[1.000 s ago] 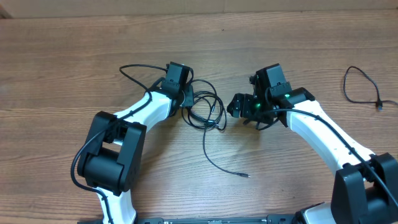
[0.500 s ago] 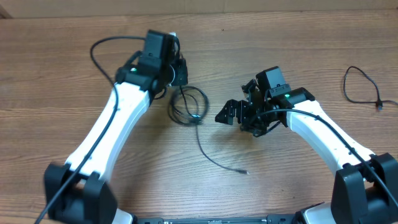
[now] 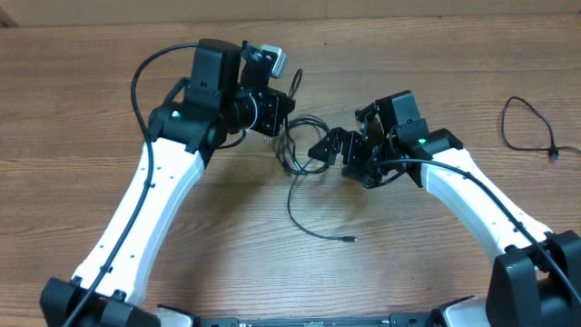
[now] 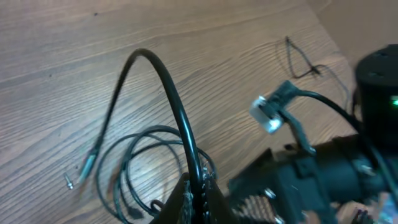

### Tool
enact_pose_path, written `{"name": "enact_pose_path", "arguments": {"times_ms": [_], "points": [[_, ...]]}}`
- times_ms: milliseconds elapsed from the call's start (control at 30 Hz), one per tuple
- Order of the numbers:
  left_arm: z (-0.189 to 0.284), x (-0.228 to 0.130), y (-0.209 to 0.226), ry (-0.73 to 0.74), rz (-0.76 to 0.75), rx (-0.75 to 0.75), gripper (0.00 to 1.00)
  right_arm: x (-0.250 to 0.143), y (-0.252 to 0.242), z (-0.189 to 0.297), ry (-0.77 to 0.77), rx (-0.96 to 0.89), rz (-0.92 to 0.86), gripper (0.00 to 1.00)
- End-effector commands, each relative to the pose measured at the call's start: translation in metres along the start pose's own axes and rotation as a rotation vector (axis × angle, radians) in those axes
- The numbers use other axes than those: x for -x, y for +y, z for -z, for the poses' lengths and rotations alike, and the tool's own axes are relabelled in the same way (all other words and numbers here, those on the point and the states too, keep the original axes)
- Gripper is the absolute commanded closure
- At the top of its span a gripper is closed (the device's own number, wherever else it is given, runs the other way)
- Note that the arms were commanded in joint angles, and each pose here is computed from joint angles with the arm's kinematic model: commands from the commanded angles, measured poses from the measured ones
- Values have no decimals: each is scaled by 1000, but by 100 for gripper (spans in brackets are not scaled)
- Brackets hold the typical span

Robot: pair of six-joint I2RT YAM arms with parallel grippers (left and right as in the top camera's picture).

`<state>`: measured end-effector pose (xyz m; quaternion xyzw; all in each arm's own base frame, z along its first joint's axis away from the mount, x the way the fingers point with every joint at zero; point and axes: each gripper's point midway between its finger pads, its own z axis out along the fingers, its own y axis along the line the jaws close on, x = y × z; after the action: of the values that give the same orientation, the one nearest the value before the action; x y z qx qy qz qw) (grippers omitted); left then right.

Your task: Untangle cables

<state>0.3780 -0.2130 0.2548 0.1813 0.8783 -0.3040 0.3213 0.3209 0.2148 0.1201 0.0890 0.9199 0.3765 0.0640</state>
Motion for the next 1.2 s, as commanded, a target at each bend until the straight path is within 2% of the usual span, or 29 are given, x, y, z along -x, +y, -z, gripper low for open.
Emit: {"name": "enact_pose_path", "arguments": {"times_ms": [0, 233, 400, 567, 767, 867, 1033, 1167], "points": [[34, 23, -22, -93, 11, -46, 96, 10, 7, 6, -78, -21, -70, 0], [85, 49, -62, -211, 10, -133, 96, 34, -18, 6, -283, -192, -232, 0], [125, 61, -102, -273, -38, -255, 96, 44, -25, 6, -380, -258, -242, 0], [160, 70, -117, -355, -61, -264, 96, 49, -44, 12, -436, -353, -254, 0], [227, 96, -98, -543, -85, -146, 96, 52, -107, 52, -561, -657, -313, 0], [261, 105, -81, -632, -81, -57, 96, 59, -133, 77, -611, -751, -360, 0], [294, 108, -49, -712, -45, 74, 96, 75, -170, 115, -671, -816, -441, 0], [303, 105, -23, -723, 26, 140, 96, 82, -198, 143, -716, -835, -545, 0]]}}
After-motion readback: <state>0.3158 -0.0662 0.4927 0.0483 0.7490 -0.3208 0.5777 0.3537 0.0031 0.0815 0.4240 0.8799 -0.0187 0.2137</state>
